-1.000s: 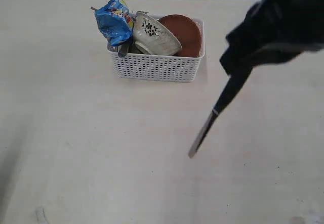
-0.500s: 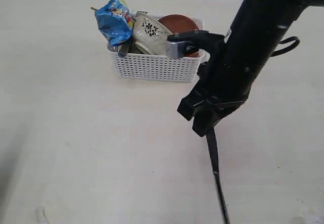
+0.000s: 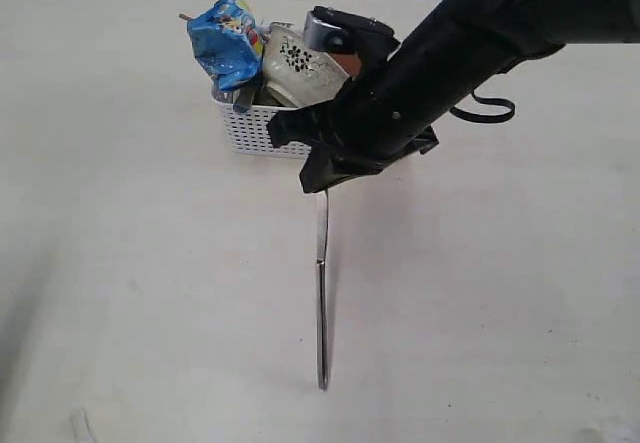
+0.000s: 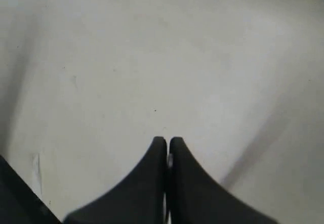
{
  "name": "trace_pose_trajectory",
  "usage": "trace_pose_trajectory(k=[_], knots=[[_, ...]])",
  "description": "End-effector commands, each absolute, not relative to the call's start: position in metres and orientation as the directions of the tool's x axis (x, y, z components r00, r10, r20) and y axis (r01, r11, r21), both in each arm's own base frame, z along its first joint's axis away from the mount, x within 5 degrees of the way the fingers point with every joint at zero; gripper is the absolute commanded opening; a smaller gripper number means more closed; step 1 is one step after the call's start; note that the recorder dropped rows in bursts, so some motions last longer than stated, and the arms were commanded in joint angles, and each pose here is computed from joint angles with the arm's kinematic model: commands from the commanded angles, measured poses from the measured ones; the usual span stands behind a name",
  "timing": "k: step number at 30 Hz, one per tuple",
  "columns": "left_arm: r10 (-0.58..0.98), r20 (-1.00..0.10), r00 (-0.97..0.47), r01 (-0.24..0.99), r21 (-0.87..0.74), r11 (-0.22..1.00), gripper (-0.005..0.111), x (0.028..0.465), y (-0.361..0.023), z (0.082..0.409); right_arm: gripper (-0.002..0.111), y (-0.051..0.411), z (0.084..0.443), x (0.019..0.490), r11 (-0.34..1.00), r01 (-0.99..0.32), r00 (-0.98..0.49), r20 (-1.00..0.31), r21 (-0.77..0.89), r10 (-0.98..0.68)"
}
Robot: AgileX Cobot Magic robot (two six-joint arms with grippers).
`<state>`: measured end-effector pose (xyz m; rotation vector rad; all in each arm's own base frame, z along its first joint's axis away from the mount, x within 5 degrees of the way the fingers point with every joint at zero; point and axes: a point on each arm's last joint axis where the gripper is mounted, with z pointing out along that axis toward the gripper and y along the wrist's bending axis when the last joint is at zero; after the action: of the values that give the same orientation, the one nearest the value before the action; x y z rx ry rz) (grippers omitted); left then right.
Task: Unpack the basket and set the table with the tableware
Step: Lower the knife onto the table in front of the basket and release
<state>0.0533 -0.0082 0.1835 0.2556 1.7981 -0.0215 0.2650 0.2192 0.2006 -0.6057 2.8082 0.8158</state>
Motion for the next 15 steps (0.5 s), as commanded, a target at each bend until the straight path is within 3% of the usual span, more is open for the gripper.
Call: trace_pose_trajectory(k=[1,8,15], knots=[[0.165,-0.964,-0.208,0.189,0.126,0.974,0.0,0.053,-0.008,0.184,0.0,0.222,0.183,0.271,0.78,-0.395,-0.918,-0.232,0.486,-0.321],[0.165,-0.964,-0.208,0.189,0.126,0.974,0.0,0.053,-0.008,0.184,0.0,0.227,0.178,0.29,0.805,-0.313,-0.929,-0.341,0.505,-0.147],[0.167,-0.964,-0.208,0.19,0.128,0.974,0.0,0.053,-0.008,0.184,0.0,0.232,0.168,0.288,0.793,-0.278,-0.949,-0.283,0.542,-0.139]])
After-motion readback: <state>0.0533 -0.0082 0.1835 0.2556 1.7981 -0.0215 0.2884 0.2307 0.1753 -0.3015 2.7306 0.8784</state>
